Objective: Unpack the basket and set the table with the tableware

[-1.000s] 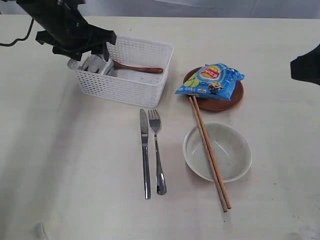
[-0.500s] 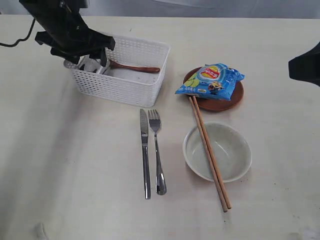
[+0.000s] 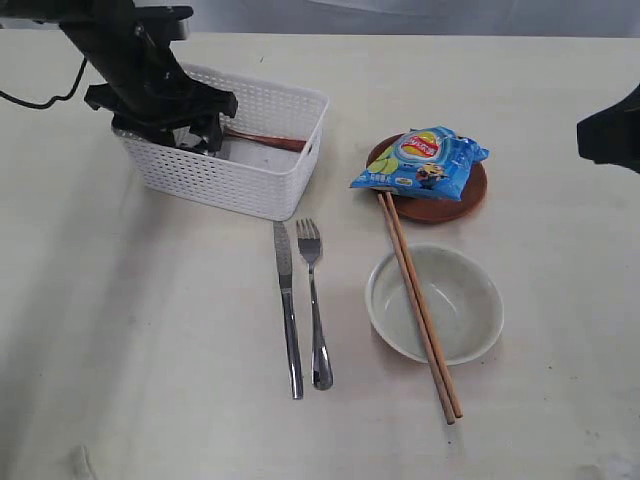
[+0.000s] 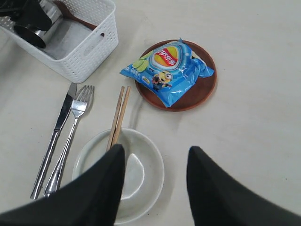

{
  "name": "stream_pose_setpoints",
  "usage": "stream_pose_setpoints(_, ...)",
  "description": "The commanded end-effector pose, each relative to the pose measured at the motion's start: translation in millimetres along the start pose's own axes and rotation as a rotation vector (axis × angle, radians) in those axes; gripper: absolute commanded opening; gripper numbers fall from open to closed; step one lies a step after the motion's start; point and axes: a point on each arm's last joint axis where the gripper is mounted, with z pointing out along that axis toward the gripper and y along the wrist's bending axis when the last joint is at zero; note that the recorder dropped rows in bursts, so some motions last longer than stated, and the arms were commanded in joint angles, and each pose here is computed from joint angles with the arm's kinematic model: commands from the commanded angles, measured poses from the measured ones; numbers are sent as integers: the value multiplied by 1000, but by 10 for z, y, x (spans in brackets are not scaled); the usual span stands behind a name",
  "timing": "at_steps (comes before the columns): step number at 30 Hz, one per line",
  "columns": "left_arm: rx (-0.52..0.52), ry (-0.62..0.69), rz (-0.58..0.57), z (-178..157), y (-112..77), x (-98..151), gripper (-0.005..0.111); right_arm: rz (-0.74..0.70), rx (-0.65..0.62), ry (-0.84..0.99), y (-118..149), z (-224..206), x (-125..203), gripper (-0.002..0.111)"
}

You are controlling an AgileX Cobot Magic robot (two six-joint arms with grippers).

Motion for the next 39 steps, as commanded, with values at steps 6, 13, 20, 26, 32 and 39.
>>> stream_pose_setpoints(6,17,-291,28,-768,-93,-183,0,-12,-1,-8,1,5,-1,41)
stream_pose_setpoints(13,26,-298,37,-1046,-131,-126,0,2,-18,-3,17,5,3,41)
stream_pose_setpoints(20,84,-188,107,-978,-183,-37,23,-14,-26,14,24,5,19,41)
stream_pose_setpoints(26,338,-239,227,-989,-525,-38,71,-18,-36,24,33,4,29,41)
stream_pose_setpoints(32,177,-376,1068,-775,-1028,41,64,-26,-34,31,31,4,35,41)
stream_pose_setpoints(39,92,-295,1295,-487,-1005,77,64,-34,-33,38,30,4,41,41)
